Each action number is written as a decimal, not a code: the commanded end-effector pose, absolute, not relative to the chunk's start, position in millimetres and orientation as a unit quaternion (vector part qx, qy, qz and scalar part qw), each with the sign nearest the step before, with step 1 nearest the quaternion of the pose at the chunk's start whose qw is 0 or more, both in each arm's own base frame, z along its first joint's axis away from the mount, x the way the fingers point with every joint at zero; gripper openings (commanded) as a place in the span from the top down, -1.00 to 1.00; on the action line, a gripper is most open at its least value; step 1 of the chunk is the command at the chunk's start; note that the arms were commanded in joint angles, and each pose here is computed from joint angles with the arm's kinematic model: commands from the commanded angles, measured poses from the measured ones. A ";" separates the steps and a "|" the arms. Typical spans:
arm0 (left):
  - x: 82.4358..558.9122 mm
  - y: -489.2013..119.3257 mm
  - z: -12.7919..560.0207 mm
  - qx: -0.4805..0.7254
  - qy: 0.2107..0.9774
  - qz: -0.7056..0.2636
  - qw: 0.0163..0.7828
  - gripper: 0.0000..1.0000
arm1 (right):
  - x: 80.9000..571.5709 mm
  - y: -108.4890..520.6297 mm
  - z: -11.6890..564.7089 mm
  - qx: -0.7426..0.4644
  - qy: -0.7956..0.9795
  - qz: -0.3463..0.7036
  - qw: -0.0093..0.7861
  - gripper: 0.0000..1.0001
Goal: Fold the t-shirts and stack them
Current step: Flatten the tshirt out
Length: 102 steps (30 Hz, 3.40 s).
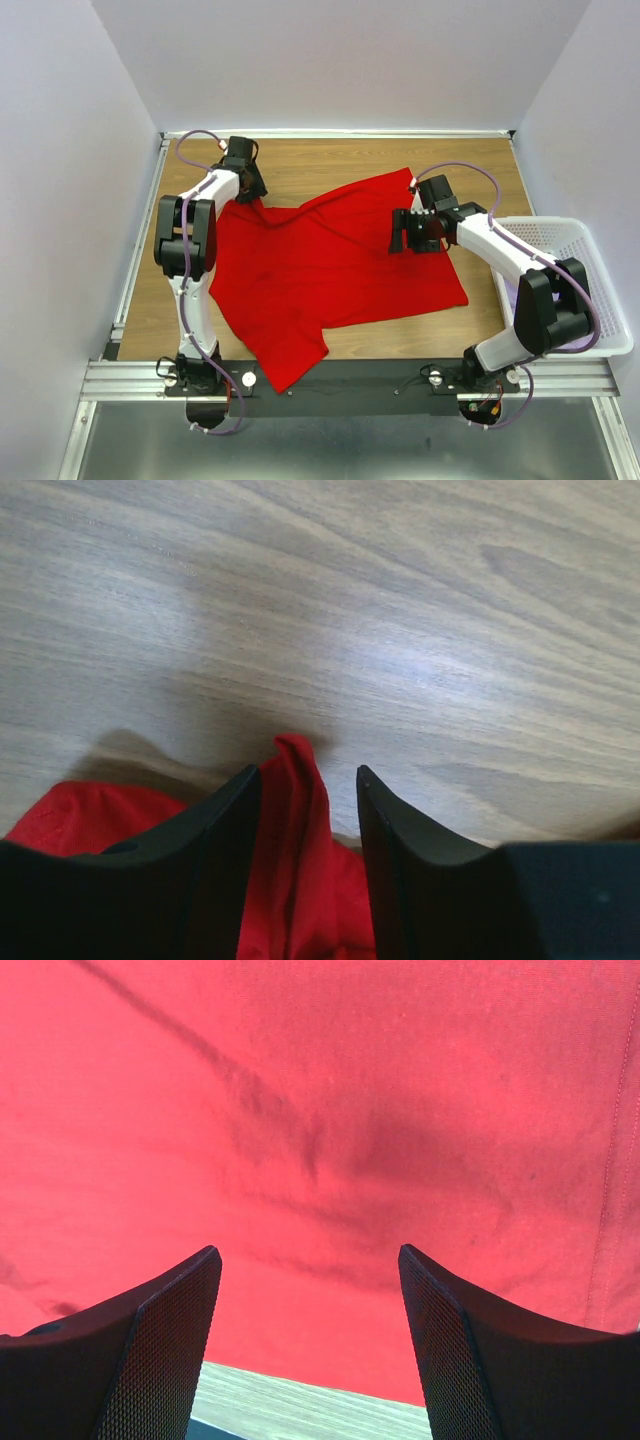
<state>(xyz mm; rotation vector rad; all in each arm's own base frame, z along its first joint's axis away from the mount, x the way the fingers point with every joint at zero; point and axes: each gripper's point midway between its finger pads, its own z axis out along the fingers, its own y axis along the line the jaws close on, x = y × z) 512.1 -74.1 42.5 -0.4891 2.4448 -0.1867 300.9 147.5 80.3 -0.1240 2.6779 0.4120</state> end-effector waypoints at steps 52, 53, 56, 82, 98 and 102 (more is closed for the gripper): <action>383.6 -135.3 69.8 -0.015 0.911 -0.183 0.370 -0.43 | 298.8 176.3 80.3 -0.094 0.951 0.208 0.210 -0.57; 384.1 -139.7 64.7 -0.007 0.913 -0.189 0.362 -0.43 | 298.6 176.3 81.6 -0.094 0.950 0.207 0.212 -0.57; 388.2 -149.0 51.4 0.007 0.918 -0.193 0.347 -0.43 | 297.0 174.6 82.6 -0.094 0.950 0.205 0.215 -0.57; 339.6 -192.1 81.7 -0.052 0.910 -0.256 0.323 -0.26 | 301.7 193.2 86.2 -0.114 0.945 0.220 0.214 -0.57; 324.2 -18.1 61.6 -0.272 0.883 -0.111 0.366 -0.15 | 335.7 344.6 93.8 -0.077 0.902 0.377 0.195 -0.46; 330.9 -18.6 52.8 -0.270 0.888 -0.116 0.354 -0.07 | 345.5 375.9 87.0 -0.028 0.895 0.407 0.180 -0.38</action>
